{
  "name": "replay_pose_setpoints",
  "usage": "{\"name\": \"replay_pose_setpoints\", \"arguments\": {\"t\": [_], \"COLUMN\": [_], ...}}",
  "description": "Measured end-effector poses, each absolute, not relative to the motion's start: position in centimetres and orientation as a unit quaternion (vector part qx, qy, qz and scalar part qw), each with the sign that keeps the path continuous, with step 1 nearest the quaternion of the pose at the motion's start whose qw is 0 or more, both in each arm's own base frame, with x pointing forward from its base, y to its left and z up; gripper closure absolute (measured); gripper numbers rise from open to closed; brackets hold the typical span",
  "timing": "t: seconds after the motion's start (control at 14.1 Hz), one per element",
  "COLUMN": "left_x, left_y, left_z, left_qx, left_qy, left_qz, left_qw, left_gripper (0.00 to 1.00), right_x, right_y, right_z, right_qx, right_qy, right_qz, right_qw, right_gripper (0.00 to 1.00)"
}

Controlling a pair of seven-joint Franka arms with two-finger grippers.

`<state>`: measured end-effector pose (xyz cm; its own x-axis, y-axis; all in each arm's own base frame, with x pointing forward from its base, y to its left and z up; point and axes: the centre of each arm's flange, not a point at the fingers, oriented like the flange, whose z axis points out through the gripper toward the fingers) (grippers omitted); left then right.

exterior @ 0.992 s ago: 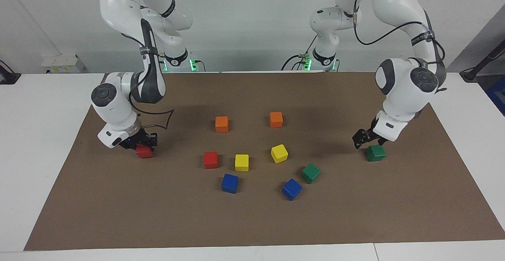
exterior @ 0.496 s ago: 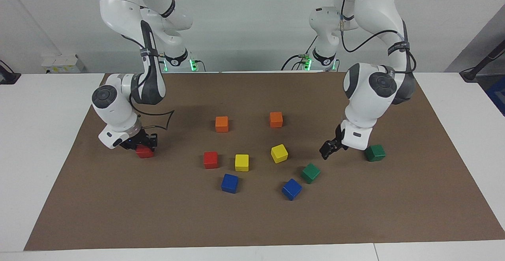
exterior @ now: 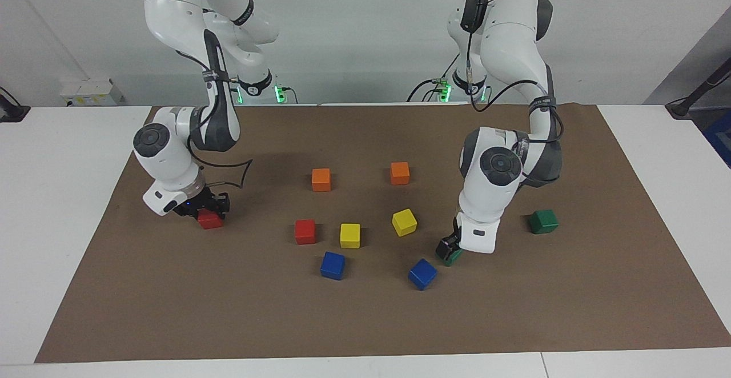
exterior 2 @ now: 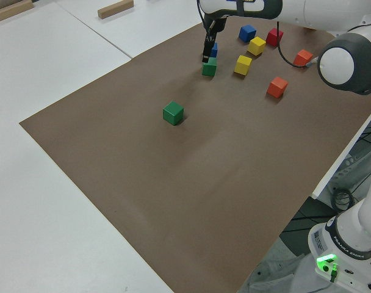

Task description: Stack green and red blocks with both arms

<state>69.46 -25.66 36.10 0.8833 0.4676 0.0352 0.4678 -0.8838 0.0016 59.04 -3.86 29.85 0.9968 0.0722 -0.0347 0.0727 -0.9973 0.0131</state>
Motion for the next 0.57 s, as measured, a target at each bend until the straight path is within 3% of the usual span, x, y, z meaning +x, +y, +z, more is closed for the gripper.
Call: {"name": "replay_pose_setpoints", "arguments": {"t": [0.14,0.28,0.57], "left_x": [69.6,69.4,69.4], "left_y": [-25.6,-26.0,-26.4], "left_z": [36.2,35.8,34.7], "left_qx": [-0.968,-0.968,-0.968], "left_qy": [-0.250,-0.252,-0.252], "left_qz": [-0.019,-0.016,-0.014], "left_qw": [0.003,0.005,0.007], "left_gripper": [0.00,0.00,0.00], "right_x": [59.3,59.9,62.2], "right_y": [-4.0,-3.9,-0.4], "right_z": [30.3,32.2,41.7], "right_qx": [0.999,0.999,1.000], "right_qy": [0.035,0.030,0.026], "right_qz": [-0.013,-0.022,-0.015], "right_qw": [0.008,0.007,0.009], "right_gripper": [0.00,0.00,0.00]}}
